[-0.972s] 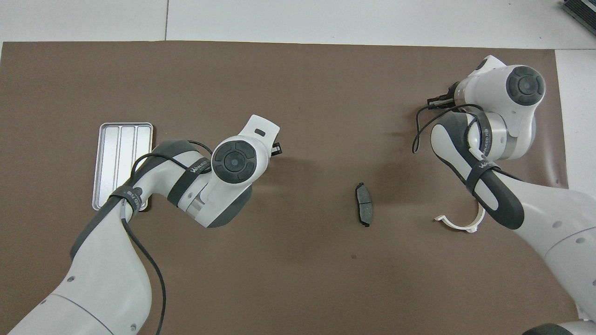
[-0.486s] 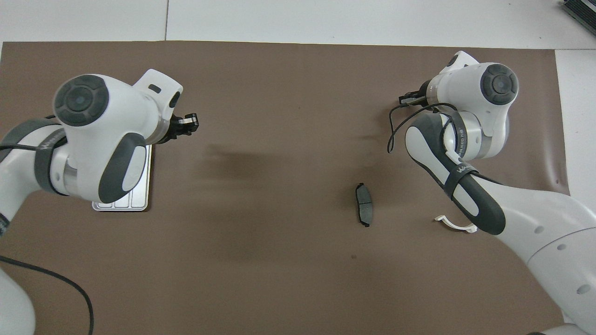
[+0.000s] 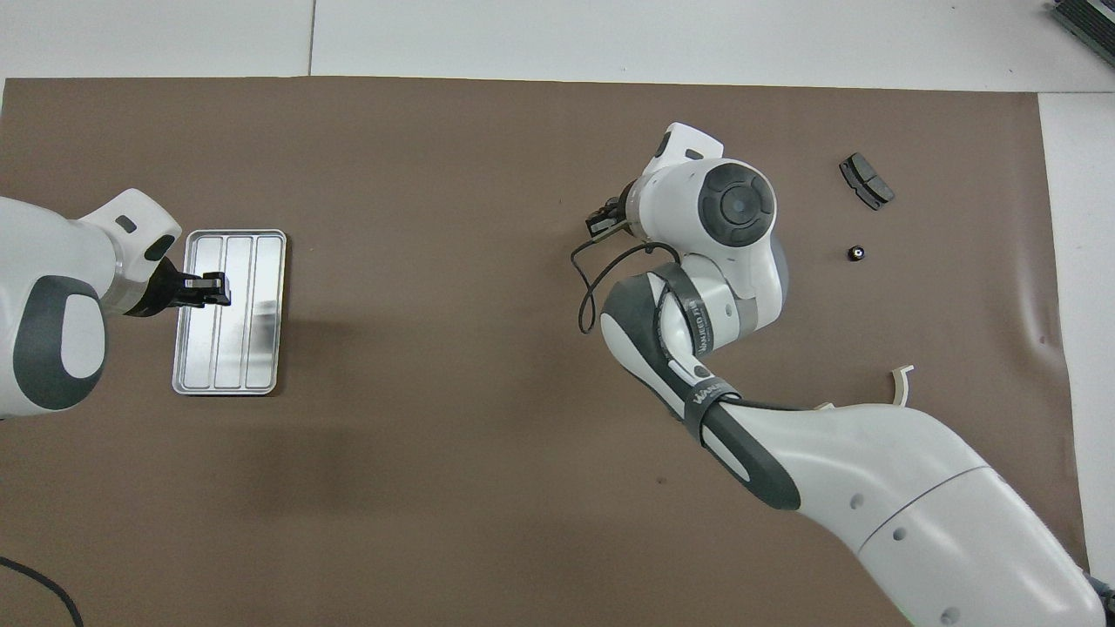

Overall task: Pick bearing gear from pile to tray
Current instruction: 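Place the gear on the silver tray while the right gripper fetches another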

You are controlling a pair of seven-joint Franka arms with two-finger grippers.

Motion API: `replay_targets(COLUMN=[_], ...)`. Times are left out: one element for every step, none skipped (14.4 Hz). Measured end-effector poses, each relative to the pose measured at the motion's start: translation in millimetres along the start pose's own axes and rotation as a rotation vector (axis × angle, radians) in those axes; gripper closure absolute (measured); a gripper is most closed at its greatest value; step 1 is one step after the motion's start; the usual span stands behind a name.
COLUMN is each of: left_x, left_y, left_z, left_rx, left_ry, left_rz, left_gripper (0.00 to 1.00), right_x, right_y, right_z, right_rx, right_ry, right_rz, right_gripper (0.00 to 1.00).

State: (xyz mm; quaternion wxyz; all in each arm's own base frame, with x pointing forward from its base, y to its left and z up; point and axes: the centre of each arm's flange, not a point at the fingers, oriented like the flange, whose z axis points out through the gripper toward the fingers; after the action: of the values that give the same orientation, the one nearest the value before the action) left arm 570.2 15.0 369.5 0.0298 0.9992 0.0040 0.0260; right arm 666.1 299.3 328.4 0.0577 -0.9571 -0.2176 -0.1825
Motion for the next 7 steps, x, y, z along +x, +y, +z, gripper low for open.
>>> replay_targets(left_x=[-10, -22, -31, -38, -43, -46, -47], left_y=[-6, -6, -2, 2, 5, 7, 7], left_z=[9, 18, 25, 29, 30, 31, 31], left_rx=[0.004, 0.007, 0.009, 0.011, 0.012, 0.013, 0.013], left_ry=[0.001, 0.002, 0.001, 0.0, 0.0, -0.002, -0.002], left_rz=[0.005, 0.009, 0.014, 0.021, 0.026, 0.029, 0.03], left_gripper=[0.67, 0.67, 0.67, 0.67, 0.67, 0.61, 0.49], right_x=[2, 2, 1, 0, -2, -4, -6], right_y=[-24, -49, -73, -97, -119, -139, -155], right_z=[-1, -1, -1, -2, -3, -6, -8], right_rx=[0.013, 0.026, 0.04, 0.052, 0.064, 0.075, 0.084], right_ry=[0.014, 0.019, 0.023, 0.025, 0.025, 0.026, 0.026], right_rz=[-0.012, -0.005, 0.014, 0.028, 0.029, 0.021, 0.008], right_gripper=[0.65, 0.65, 0.65, 0.65, 0.65, 0.65, 0.65])
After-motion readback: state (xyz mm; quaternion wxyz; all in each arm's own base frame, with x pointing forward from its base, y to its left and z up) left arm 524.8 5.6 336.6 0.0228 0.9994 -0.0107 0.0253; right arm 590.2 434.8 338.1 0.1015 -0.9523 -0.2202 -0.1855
